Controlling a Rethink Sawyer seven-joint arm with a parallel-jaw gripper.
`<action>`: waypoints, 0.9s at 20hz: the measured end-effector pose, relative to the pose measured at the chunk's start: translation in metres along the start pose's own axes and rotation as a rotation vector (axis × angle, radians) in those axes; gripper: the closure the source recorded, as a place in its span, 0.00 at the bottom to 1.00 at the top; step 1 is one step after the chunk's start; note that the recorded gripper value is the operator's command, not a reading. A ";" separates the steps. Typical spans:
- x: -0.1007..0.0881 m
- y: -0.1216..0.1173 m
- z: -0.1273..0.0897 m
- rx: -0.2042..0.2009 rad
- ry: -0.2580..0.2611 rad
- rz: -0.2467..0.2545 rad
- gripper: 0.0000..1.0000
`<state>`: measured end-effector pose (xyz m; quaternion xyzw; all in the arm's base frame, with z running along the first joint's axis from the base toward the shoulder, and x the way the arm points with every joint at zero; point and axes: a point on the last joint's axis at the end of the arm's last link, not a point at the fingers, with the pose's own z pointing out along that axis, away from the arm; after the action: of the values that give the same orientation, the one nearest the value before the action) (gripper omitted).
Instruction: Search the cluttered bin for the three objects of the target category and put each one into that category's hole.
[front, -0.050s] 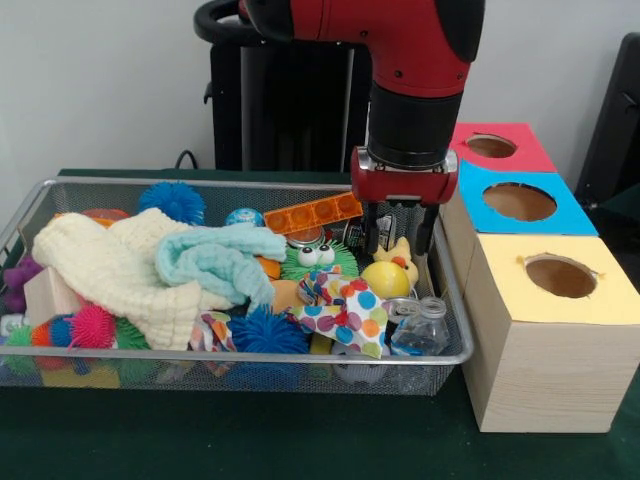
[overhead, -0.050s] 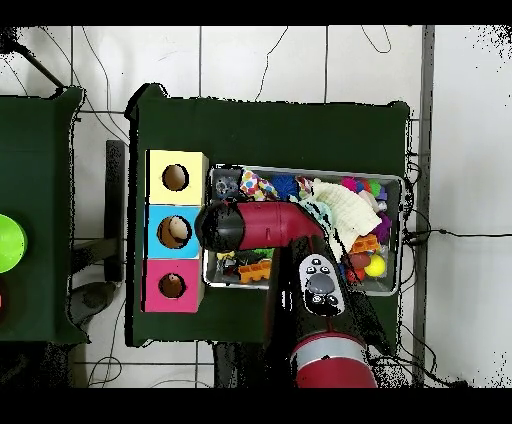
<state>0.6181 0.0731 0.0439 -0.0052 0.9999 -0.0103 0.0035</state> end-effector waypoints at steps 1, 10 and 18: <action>0.002 0.000 0.001 0.001 0.002 0.000 0.00; 0.025 0.005 0.015 0.015 0.016 -0.013 0.00; 0.041 0.016 0.023 0.026 0.001 -0.037 0.00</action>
<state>0.5773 0.0885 0.0202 -0.0235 0.9994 -0.0235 0.0029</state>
